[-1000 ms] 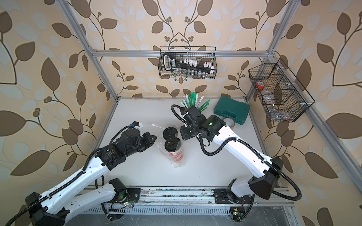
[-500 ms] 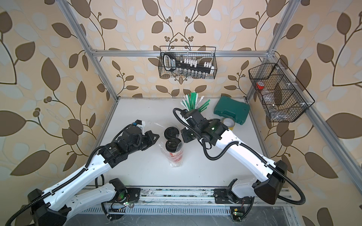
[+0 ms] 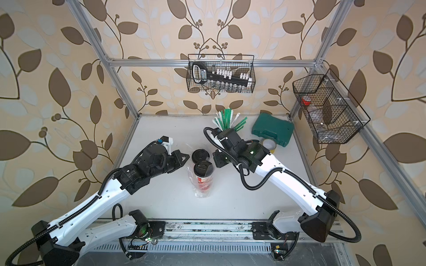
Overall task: Pack milk tea into plastic carrier bags
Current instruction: Adjust the plastic carrier bag at the center of the board.
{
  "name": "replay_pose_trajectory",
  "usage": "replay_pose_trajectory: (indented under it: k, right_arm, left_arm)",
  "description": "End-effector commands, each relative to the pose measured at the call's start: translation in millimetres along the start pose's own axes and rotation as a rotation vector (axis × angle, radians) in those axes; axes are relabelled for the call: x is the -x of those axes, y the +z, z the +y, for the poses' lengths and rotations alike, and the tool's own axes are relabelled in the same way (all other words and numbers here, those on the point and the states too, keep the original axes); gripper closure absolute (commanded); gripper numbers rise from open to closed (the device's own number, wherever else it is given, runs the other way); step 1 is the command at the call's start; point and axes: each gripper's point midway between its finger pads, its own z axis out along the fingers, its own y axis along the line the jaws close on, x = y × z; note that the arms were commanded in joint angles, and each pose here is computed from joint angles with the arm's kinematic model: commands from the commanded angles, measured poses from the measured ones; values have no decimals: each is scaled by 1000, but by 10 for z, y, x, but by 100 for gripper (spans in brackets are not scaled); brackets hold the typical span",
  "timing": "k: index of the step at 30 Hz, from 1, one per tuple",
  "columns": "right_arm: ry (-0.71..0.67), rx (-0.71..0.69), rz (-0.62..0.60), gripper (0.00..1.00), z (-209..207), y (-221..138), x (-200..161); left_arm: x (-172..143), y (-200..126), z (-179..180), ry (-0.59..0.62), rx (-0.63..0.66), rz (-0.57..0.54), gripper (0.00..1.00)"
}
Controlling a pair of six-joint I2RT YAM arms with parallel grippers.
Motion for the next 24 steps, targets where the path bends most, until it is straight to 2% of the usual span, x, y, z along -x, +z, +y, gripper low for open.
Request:
replay_pose_trajectory:
  k: [1,13,16,17,20,23,24]
  right_arm:
    - [-11,-8,-26,100,-33,-12,-5]
    - [-26,66,-4,100,53,140,-196]
    - [-20,64,0,100,50,140,-206]
    - [-19,62,0,100,46,139,-210]
    - [-18,71,1,100,61,136,-211]
    - [-13,82,-4,100,82,114,-198]
    - [-13,85,-5,100,85,107,-202]
  left_arm:
    - [-44,22,113,29,30,-8,100]
    - [-139,129,289,26,83,23,100]
    - [-118,74,281,38,114,32,99]
    - [-106,53,281,41,124,30,95]
    - [-79,11,241,55,115,22,96]
    - [-59,-5,232,50,114,12,87]
    - [-53,-11,237,50,118,10,81]
